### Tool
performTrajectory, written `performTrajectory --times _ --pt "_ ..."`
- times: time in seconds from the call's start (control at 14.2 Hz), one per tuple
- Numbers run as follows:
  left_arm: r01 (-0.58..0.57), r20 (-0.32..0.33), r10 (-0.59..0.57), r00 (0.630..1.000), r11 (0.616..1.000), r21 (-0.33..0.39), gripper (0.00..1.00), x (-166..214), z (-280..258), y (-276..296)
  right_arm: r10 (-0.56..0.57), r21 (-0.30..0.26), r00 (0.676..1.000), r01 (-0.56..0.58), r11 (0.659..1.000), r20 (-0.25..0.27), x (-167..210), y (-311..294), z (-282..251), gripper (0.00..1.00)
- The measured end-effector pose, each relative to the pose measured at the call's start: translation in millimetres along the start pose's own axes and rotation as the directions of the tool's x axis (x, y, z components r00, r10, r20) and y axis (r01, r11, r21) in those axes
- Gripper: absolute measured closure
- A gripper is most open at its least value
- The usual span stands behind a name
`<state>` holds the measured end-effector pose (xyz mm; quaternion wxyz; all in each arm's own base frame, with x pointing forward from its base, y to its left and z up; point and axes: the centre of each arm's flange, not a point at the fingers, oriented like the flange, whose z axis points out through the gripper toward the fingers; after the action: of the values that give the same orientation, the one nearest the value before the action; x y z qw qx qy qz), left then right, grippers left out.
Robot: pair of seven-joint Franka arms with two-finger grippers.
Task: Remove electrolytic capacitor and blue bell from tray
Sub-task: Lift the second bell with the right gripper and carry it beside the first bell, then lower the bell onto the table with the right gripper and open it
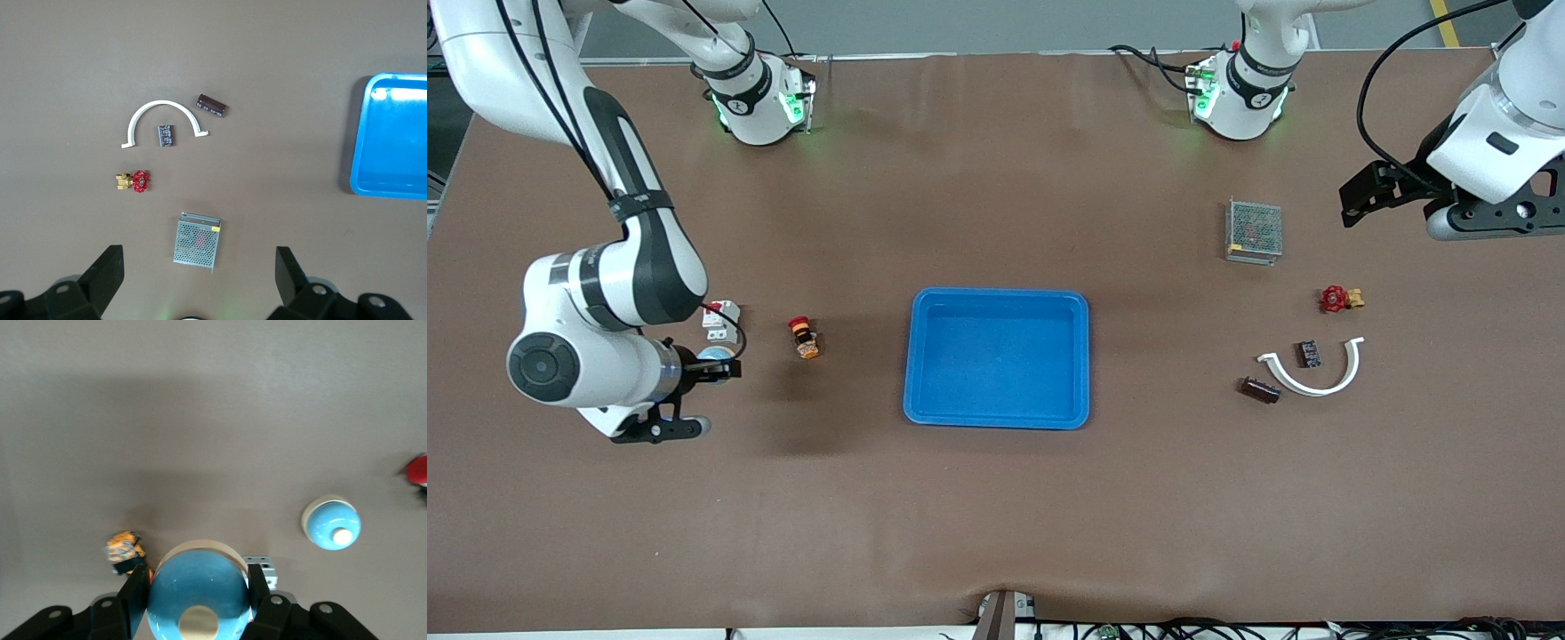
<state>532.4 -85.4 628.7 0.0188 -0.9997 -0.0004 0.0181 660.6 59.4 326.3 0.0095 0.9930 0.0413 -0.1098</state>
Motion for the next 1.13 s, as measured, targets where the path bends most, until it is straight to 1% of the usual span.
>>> performTrajectory --times 0.21,0.35,0.7,0.99,1.13 --pt "-0.011 0.005 0.011 1.000 1.000 0.000 0.00 0 0 -3 -0.012 -0.005 0.999 0.012 1.000 -0.039 -22 14 9 0.36" --pt "-0.011 0.007 0.011 1.000 1.000 0.001 0.00 0 1 -4 -0.032 -0.012 0.997 0.032 0.999 -0.075 -39 23 18 0.36" --pt "-0.011 0.008 0.011 1.000 1.000 0.001 0.00 0 1 -4 -0.071 -0.015 0.984 0.069 0.998 -0.163 -81 96 63 0.36" --pt "-0.012 0.019 0.012 1.000 1.000 0.001 0.00 2 7 -4 -0.100 -0.025 0.971 0.097 0.995 -0.216 -105 135 92 0.36" --pt "-0.013 0.034 0.013 0.999 1.000 0.000 0.00 6 15 -3 -0.105 -0.026 0.969 0.102 0.994 -0.222 -111 148 99 0.36"
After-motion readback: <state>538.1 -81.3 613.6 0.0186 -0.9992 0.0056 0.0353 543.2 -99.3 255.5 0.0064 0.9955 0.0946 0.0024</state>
